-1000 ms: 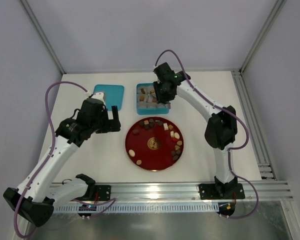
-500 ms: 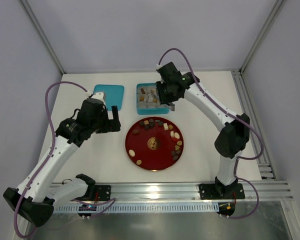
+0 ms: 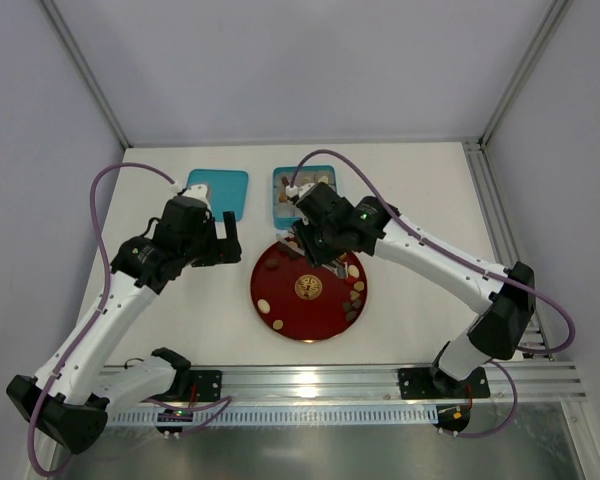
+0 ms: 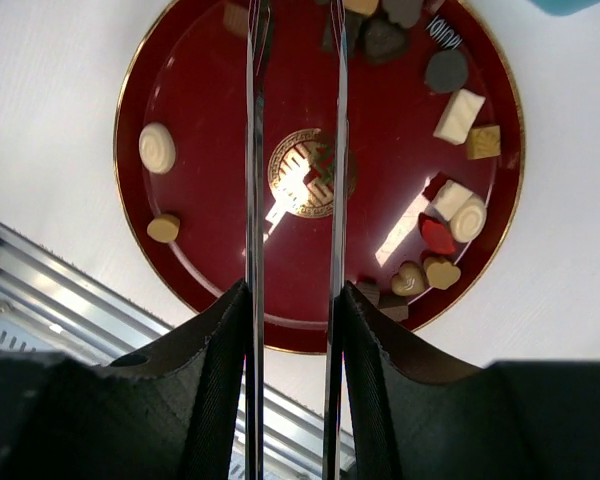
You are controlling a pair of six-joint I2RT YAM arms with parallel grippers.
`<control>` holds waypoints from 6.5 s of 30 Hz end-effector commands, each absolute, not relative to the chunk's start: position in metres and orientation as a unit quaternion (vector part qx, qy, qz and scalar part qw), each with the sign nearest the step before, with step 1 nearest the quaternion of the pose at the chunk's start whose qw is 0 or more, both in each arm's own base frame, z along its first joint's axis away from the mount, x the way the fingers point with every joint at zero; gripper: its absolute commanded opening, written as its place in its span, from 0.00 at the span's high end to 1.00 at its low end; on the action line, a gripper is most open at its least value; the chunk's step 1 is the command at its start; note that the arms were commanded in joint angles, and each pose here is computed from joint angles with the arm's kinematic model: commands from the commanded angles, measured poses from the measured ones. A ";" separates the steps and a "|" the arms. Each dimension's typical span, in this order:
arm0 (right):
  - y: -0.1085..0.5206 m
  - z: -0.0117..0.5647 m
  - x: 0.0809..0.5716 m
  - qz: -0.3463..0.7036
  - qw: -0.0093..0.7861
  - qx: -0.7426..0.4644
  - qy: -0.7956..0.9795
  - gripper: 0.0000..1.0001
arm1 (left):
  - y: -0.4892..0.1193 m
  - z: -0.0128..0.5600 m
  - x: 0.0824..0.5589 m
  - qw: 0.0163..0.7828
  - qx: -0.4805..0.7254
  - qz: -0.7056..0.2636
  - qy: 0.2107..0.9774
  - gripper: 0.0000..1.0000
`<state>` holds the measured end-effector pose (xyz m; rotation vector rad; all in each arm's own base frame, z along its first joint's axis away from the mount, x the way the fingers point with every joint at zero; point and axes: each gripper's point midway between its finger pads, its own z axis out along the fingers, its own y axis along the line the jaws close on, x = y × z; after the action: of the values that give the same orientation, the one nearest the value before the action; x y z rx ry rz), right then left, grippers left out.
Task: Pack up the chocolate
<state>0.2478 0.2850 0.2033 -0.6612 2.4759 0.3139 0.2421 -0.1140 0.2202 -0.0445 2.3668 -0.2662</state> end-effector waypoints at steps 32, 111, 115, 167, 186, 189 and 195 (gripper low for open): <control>0.330 0.143 0.240 0.106 0.231 -0.409 0.876 0.55 | -0.111 0.236 0.247 0.390 -0.027 -0.102 0.915 0.00; 0.243 0.237 0.348 0.155 0.309 -0.205 0.916 0.69 | -0.115 0.238 0.248 0.393 -0.025 -0.112 0.912 0.00; 0.229 0.236 0.378 0.136 0.322 -0.173 0.921 0.70 | -0.115 0.238 0.250 0.392 -0.025 -0.112 0.913 0.00; 0.221 0.153 0.432 0.065 0.281 -0.133 0.948 0.64 | -0.112 0.236 0.247 0.390 -0.024 -0.105 0.914 0.00; 0.226 0.194 0.438 0.081 0.316 -0.130 0.936 0.61 | -0.113 0.236 0.249 0.389 -0.024 -0.106 0.915 0.00; 0.221 0.215 0.438 0.079 0.336 -0.124 0.930 0.60 | -0.113 0.236 0.250 0.390 -0.024 -0.105 0.915 0.00; 0.184 0.240 0.436 0.092 0.356 -0.078 0.927 0.59 | -0.115 0.238 0.250 0.392 -0.023 -0.108 0.914 0.00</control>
<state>0.4357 0.2125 0.1883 -0.3139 2.4986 0.2035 0.2430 -0.1128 0.2225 -0.0481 2.3646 -0.2566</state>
